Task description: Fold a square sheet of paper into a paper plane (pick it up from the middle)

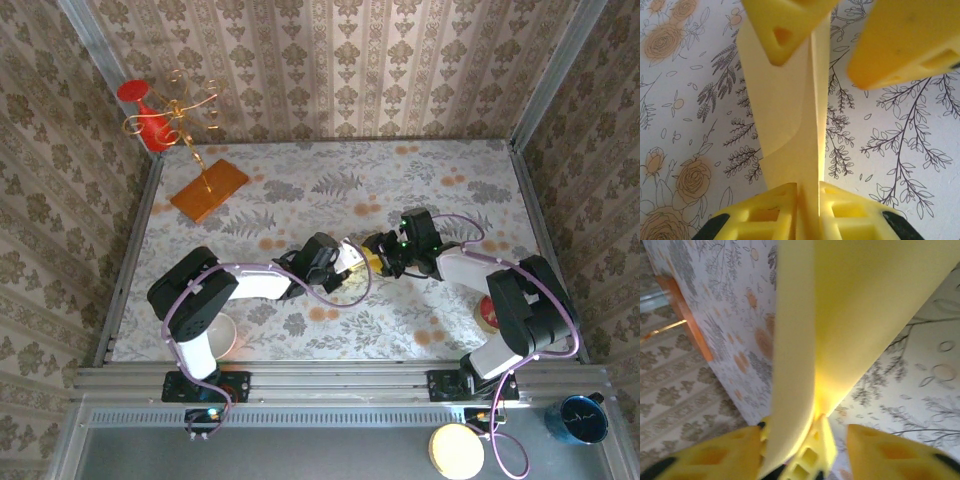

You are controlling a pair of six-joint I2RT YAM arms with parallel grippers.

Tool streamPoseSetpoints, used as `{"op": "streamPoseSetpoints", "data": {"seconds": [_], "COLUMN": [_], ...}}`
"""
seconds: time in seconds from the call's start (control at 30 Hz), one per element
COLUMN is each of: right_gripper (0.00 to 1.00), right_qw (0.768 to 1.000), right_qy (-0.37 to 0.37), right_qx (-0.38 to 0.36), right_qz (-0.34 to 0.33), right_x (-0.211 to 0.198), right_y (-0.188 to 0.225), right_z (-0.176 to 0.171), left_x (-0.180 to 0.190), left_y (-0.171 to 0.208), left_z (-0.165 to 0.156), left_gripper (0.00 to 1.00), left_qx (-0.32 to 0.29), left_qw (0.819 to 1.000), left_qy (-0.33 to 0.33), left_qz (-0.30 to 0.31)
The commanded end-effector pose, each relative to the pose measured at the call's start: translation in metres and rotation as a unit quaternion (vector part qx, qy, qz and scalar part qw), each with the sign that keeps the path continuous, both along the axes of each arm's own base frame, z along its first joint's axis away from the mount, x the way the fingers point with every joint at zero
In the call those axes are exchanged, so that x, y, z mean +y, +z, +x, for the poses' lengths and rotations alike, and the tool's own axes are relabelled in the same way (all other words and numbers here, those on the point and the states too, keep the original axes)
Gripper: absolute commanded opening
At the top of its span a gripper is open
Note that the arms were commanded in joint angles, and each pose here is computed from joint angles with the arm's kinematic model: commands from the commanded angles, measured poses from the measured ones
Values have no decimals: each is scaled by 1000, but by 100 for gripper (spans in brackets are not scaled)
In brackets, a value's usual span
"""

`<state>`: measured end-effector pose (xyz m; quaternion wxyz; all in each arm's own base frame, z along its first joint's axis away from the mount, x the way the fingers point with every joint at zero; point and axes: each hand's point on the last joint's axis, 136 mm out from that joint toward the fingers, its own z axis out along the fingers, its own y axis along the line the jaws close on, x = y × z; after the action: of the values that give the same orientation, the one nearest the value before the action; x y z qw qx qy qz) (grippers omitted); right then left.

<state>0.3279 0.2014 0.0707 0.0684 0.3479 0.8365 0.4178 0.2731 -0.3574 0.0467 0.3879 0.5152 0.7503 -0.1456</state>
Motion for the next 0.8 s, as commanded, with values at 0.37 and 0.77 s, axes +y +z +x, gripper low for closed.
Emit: {"op": "streamPoseSetpoints", "data": {"seconds": [0.37, 0.77], "right_gripper": [63, 64], "right_qw": [994, 992], "right_qy": [-45, -54], "right_qx": [-17, -21], "right_qz": [-95, -114], "right_x": [-69, -84], "right_y": [12, 8], "right_z": [-13, -19], "left_x": [-5, -1], "left_y": [-28, -33], "left_z": [-17, -20], "left_gripper": [13, 14], "left_qx": [103, 203], "left_qw": [994, 978], "left_qy": [-23, -13], "left_qz": [-16, -41]}}
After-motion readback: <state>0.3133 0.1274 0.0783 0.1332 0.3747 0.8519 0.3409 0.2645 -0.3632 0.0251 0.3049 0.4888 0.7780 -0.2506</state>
